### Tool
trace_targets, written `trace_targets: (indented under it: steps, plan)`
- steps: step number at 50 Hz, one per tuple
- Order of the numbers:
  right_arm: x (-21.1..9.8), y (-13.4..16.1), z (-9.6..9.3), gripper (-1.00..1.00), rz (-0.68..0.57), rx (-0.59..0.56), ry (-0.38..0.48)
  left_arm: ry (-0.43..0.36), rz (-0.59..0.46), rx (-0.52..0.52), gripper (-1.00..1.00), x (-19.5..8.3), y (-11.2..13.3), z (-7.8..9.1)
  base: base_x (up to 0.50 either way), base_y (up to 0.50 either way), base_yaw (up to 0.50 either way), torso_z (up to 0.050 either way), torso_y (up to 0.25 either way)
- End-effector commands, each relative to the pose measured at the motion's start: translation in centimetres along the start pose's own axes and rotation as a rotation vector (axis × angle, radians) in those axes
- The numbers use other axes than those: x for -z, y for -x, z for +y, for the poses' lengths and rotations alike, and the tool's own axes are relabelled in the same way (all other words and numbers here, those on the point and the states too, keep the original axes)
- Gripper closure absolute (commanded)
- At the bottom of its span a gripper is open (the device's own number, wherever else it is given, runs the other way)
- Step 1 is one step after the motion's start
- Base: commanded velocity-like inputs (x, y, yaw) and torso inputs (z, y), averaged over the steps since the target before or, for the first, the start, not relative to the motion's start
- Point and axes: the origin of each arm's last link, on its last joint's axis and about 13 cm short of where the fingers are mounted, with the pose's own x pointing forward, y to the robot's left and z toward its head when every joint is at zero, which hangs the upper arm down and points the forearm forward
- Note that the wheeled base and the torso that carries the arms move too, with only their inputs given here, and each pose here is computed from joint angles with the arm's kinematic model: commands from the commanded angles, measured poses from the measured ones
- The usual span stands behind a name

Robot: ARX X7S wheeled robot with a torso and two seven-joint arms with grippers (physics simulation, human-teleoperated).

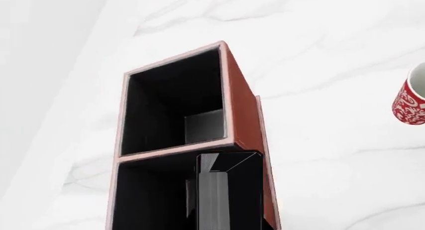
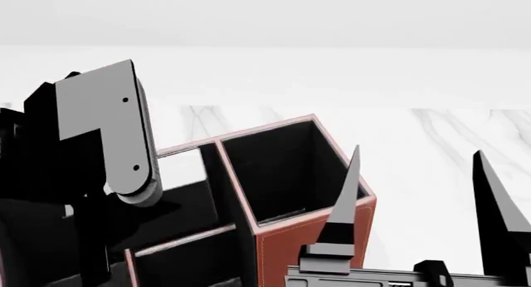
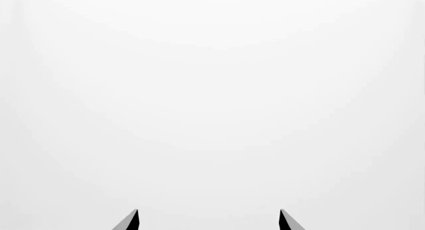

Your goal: Pick up the book and place it in the front compartment of the caddy.

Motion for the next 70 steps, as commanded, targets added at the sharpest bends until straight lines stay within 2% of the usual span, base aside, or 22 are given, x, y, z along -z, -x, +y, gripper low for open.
trace_targets:
  steps: [1,3,19,32,49,70]
  plan:
    - [-0.3,-0.1,-0.3,-1.00,-0.021,0.006,-0.014,-0.017,-0.057,-0.072,1.00,-2.9,1.6,2.3,0.00,0.00,0.00,0.000,0.000]
    - [-0.3,-0.1,-0.4,-1.00,-0.020,0.012,-0.016,0.005,-0.063,-0.093,1.00,-3.2,1.0,3.0,0.00,0.00,0.00,0.000,0.000]
    - [-0.3,0.0,-0.6,-1.00,-0.022,0.019,-0.019,0.055,-0.056,-0.084,1.00,-2.9,-1.7,4.2,0.00,0.00,0.00,0.000,0.001]
    - [-0.2,0.0,-0.7,-1.00,-0.018,0.022,-0.025,0.057,0.010,-0.056,1.00,-1.7,-4.2,4.2,0.00,0.00,0.00,0.000,0.002]
    - [0.0,-0.1,-0.6,-1.00,-0.016,0.017,-0.025,0.019,0.034,-0.070,1.00,-0.3,-5.3,4.6,0.00,0.00,0.00,0.001,0.001]
    - [0.4,-0.1,-0.7,-1.00,-0.006,0.021,-0.025,0.061,0.055,-0.060,1.00,1.5,-7.7,5.0,0.00,0.00,0.00,0.000,0.001]
